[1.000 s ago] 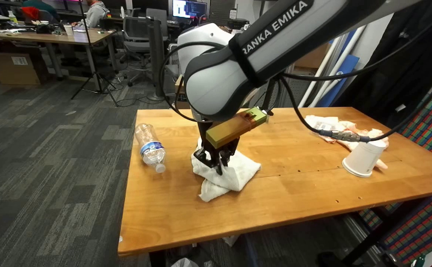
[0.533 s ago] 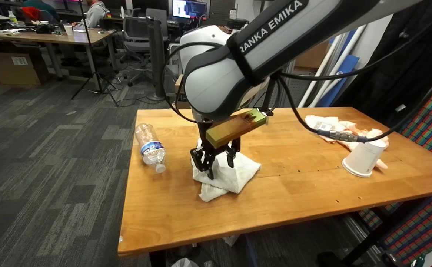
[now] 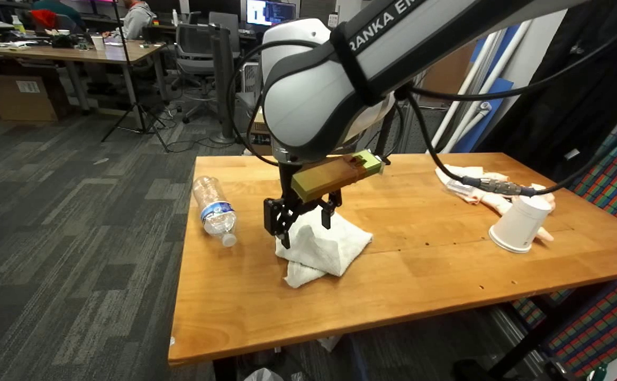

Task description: Fold the towel diagonally twice

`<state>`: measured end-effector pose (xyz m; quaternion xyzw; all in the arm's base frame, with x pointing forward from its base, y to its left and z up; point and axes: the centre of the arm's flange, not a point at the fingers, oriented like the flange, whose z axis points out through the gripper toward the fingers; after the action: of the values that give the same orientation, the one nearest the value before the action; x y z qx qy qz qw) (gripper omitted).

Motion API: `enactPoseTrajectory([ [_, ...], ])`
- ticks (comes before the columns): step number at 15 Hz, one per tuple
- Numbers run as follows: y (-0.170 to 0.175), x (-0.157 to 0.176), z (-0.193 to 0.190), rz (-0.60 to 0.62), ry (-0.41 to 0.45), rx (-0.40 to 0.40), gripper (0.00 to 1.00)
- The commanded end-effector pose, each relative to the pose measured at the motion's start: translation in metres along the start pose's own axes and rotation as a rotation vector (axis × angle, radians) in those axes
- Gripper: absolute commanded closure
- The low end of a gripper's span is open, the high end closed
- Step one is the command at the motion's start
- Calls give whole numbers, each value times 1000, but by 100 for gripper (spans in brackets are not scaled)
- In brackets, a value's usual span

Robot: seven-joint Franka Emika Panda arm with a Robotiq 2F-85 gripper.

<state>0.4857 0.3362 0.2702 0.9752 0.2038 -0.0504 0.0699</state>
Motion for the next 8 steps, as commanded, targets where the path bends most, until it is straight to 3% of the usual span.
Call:
enactPoseTrajectory([
  [1,4,-29,-30,-11,85,46,0],
  [8,13,-56,-32,2,134,123,1],
])
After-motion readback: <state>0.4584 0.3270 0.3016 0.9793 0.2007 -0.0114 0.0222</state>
